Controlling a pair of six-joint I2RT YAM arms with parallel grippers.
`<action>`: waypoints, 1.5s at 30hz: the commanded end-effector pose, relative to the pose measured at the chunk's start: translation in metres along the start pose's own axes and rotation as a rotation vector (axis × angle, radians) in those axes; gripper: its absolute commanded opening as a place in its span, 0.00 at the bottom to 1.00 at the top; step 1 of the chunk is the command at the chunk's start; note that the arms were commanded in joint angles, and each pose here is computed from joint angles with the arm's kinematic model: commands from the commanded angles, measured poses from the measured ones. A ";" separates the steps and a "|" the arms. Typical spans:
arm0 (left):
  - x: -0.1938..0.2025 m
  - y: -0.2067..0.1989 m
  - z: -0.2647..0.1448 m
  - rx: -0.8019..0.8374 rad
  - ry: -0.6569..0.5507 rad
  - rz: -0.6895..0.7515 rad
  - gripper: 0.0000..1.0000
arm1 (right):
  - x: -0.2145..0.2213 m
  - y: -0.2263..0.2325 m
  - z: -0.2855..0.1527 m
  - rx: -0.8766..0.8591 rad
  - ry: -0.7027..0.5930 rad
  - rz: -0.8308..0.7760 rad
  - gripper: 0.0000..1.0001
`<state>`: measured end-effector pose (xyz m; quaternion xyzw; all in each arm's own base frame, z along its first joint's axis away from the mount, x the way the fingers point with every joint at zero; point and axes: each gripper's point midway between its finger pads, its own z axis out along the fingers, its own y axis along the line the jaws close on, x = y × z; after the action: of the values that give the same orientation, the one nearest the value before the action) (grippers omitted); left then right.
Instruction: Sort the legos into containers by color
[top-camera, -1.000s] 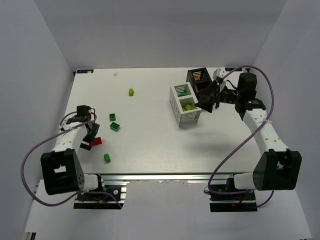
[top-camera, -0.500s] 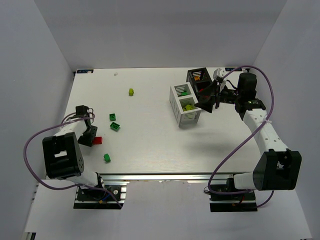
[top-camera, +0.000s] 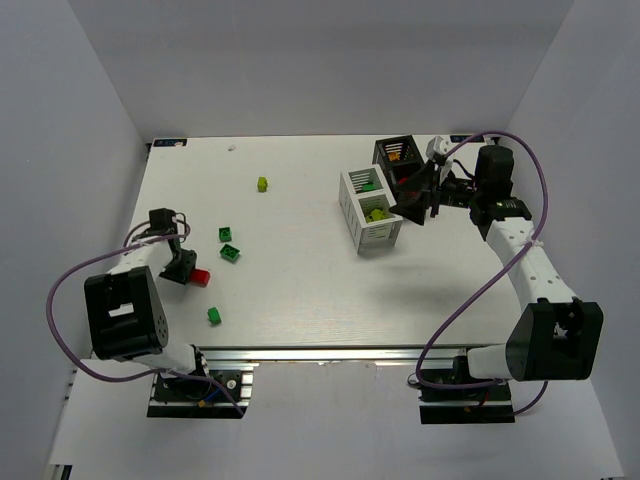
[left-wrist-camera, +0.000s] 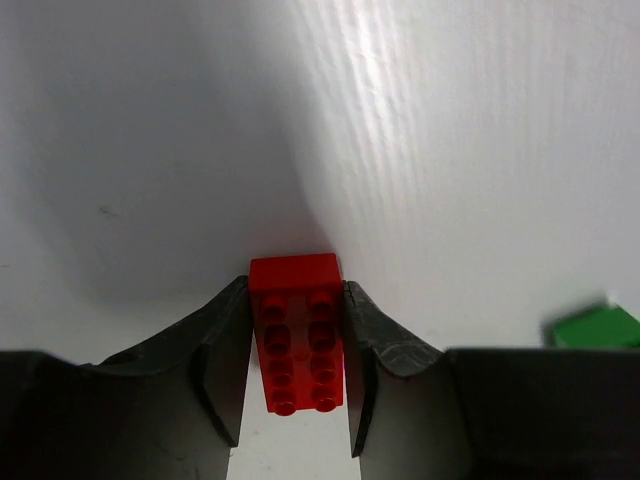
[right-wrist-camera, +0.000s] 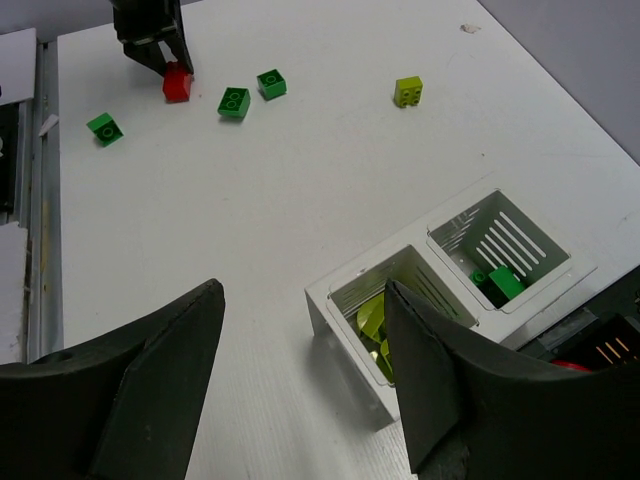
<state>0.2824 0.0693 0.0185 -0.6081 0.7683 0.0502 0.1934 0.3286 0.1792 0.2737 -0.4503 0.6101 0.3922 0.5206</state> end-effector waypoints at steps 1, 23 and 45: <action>-0.003 -0.036 -0.027 0.210 0.026 0.053 0.08 | -0.015 0.002 -0.005 0.012 -0.019 -0.043 0.70; 0.185 -0.204 -0.291 1.383 0.152 0.712 0.00 | -0.040 -0.026 -0.029 0.227 -0.033 0.015 0.00; 0.335 -0.329 -0.396 1.792 0.103 0.878 0.00 | -0.048 -0.072 -0.067 0.501 -0.048 0.065 0.00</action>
<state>0.4323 -0.4241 0.2632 0.0730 0.7493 -0.4753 0.4553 0.3709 0.1120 0.2937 -0.2936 0.7080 0.2912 0.5725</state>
